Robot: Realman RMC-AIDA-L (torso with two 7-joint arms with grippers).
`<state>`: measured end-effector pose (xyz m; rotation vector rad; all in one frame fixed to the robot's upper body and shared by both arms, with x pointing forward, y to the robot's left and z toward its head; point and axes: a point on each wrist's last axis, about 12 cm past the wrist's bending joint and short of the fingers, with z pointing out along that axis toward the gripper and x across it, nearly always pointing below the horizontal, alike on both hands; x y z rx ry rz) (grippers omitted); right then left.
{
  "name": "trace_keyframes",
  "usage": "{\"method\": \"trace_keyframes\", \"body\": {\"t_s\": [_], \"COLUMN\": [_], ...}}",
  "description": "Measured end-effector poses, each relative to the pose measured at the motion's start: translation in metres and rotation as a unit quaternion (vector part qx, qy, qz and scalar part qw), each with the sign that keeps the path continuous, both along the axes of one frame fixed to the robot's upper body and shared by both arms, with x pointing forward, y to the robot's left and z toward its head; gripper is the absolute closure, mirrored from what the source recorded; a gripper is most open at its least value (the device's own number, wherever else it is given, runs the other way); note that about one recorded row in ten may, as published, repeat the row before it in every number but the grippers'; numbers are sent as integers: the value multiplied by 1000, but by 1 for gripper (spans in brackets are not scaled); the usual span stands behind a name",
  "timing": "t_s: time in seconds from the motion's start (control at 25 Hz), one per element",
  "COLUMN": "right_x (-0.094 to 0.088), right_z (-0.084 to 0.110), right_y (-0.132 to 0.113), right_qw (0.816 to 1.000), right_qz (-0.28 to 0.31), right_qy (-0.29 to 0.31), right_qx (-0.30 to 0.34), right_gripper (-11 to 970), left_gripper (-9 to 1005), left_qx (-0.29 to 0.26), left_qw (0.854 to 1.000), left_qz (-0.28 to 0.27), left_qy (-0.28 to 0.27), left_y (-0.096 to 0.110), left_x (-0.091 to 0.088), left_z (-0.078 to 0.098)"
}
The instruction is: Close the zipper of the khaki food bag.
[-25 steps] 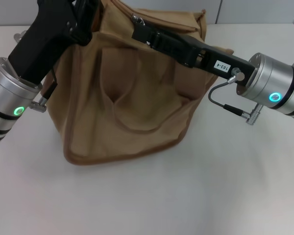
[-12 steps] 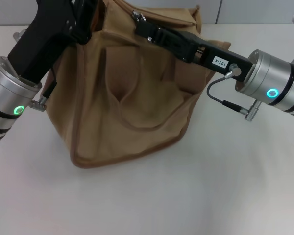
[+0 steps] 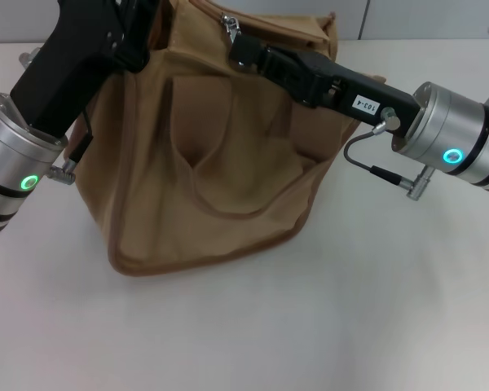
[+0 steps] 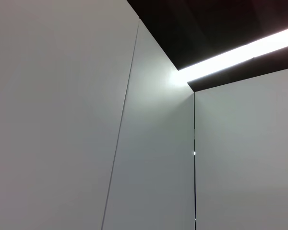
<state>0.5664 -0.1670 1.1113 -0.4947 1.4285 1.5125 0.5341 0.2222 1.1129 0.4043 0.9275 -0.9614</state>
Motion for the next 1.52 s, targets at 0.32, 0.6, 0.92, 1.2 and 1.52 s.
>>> {"method": "trace_keyframes", "body": {"t_s": [0.32, 0.6, 0.92, 1.2, 1.52], "right_x": [-1, 3, 1, -3, -7], "right_z": [-3, -5, -9, -14, -18], "right_y": [-10, -19, -36, -57, -70], "right_qw": [1000, 999, 997, 992, 989], "right_qz": [-23, -44, -76, -117, -140], "right_qy": [8, 26, 30, 41, 40], "right_qx": [9, 3, 8, 11, 8], "right_gripper": [960, 961, 961, 962, 962], "left_gripper": [926, 925, 924, 923, 922], "left_qx": [-1, -1, -6, -7, -9], "left_qw": [1000, 1000, 1000, 1000, 1000], "left_qz": [1, 0, 8, 18, 27], "left_qy": [-2, -5, -7, -7, -5], "left_y": [2, 2, 4, 9, 13], "left_x": [-1, -2, -1, -1, -3], "left_z": [0, 0, 1, 1, 0]}}
